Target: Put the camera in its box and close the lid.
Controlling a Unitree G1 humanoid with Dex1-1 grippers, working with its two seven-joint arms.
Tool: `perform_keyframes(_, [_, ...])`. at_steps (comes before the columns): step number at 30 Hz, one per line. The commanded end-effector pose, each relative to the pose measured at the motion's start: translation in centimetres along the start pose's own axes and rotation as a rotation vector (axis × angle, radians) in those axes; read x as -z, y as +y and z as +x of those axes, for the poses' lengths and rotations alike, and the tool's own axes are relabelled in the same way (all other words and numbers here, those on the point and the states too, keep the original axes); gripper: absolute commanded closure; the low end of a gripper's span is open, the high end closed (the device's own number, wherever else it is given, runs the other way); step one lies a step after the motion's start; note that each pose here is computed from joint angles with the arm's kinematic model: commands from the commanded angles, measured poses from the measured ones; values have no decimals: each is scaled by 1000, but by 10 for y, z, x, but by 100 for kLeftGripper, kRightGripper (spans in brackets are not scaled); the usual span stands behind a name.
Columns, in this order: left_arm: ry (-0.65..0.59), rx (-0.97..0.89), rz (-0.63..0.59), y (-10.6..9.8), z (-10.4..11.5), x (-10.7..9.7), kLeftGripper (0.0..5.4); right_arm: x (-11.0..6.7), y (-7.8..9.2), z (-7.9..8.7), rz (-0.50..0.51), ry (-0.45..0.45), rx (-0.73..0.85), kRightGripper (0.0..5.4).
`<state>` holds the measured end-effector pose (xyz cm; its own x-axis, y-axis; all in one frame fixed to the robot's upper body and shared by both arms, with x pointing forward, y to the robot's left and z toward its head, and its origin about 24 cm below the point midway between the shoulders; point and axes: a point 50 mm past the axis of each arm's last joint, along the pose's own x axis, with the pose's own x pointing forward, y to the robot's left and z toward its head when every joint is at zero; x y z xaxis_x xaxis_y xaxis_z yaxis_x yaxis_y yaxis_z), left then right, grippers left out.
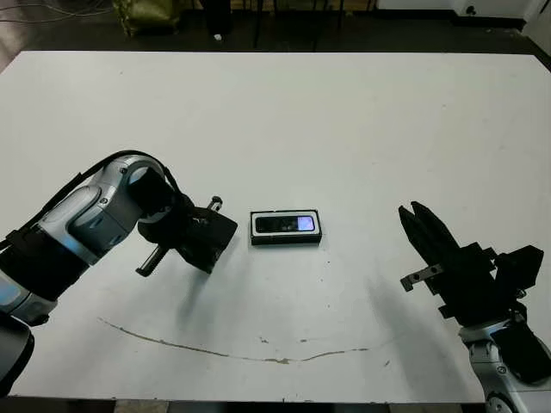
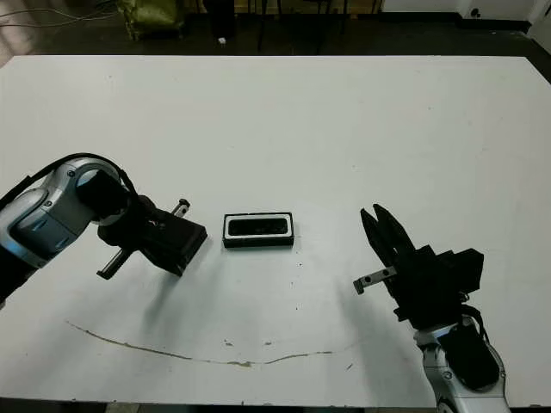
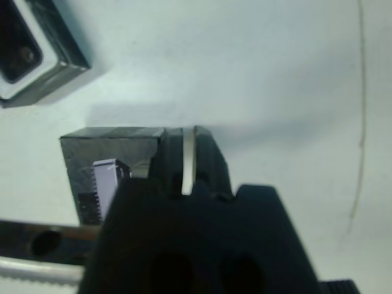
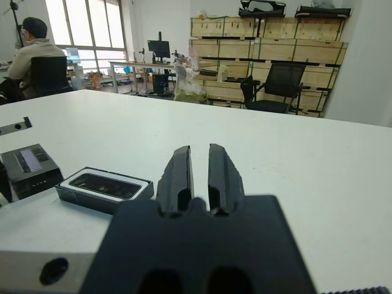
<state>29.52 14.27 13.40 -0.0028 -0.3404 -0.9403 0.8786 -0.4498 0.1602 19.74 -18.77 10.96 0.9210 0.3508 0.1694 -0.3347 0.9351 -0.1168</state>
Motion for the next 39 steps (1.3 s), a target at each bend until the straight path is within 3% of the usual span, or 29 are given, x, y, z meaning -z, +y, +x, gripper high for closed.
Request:
perform_keyframes(1, [43,20,3,-1,12,3,540,5,-1,-4,18,37,16,538])
perform_keyframes(10, [77,-41,-21,9,15,11,540,8,-1,-4,29,31,-2,538])
perform_keyframes(26, [41,-121,-61,24,24,20,540,12,-5,-7,26,18,-8,538])
perform_keyframes(33, [-17,-143,-158,29,26,23,540,13,-3,-7,43,28,-5,538])
perform_keyframes(39, [-20,-167,-160,32,24,23,540,14,-3,-7,44,31,0,538])
